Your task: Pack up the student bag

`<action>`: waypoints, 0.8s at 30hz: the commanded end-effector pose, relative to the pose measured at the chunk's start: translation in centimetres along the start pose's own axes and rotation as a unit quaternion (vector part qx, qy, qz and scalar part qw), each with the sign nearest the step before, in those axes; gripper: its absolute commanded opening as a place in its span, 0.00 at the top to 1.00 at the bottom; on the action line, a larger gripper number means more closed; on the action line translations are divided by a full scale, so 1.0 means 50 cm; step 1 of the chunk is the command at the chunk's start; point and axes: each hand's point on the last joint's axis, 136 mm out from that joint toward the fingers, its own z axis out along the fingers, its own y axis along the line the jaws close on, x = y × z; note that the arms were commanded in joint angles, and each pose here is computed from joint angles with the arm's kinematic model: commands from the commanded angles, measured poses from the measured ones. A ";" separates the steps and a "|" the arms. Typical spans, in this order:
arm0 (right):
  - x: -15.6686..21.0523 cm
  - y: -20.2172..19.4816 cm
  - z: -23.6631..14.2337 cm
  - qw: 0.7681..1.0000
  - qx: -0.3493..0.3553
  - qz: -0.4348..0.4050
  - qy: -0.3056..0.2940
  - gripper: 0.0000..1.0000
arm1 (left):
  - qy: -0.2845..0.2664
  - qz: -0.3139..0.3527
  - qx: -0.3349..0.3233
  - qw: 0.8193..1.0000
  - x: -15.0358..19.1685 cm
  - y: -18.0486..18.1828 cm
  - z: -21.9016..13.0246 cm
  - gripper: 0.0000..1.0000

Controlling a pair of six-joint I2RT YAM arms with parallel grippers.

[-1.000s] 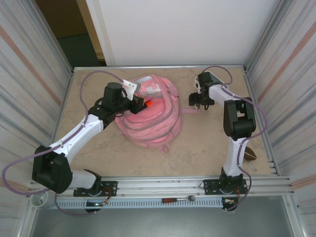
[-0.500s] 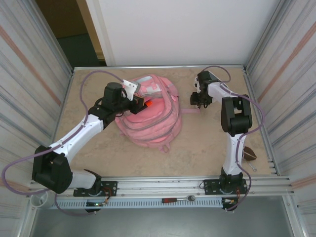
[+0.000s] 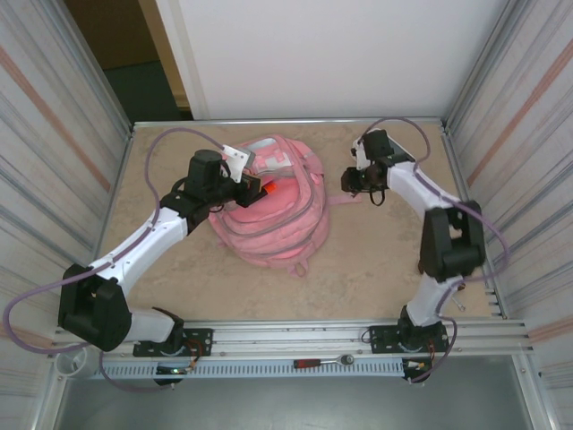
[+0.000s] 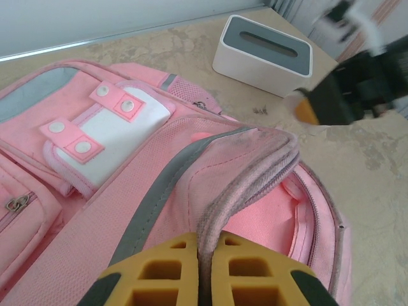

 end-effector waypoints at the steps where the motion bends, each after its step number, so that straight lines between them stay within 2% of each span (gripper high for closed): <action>1: -0.023 0.156 -0.090 0.988 -0.133 -0.026 -0.070 0.63 | -0.062 -0.007 -0.004 0.998 -0.067 -0.001 -0.034 1.00; 8: 0.027 0.383 -0.168 0.949 -0.258 -0.127 -0.127 0.63 | -0.102 -0.047 0.007 0.994 -0.119 0.003 -0.048 1.00; 12: 0.027 0.457 -0.145 0.942 -0.295 -0.104 -0.125 0.64 | -0.114 -0.056 0.034 0.991 -0.149 -0.015 -0.055 1.00; 14: 0.021 0.484 -0.121 0.941 -0.304 -0.081 -0.121 0.65 | -0.118 -0.059 0.044 0.990 -0.162 -0.022 -0.058 1.00; 17: 0.006 0.488 -0.067 0.956 -0.269 -0.040 -0.113 0.65 | -0.123 -0.059 0.055 0.989 -0.176 -0.032 -0.064 1.00; 20: -0.019 0.492 -0.036 0.960 -0.248 -0.015 -0.126 0.63 | -0.123 -0.059 0.061 0.989 -0.175 -0.037 -0.066 1.00; 21: -0.023 0.494 -0.029 0.961 -0.243 -0.014 -0.131 0.61 | -0.122 -0.059 0.063 0.989 -0.174 -0.038 -0.066 1.00; 24: -0.031 0.485 -0.024 0.966 -0.218 -0.015 -0.141 0.47 | -0.119 -0.058 0.063 0.989 -0.166 -0.038 -0.066 1.00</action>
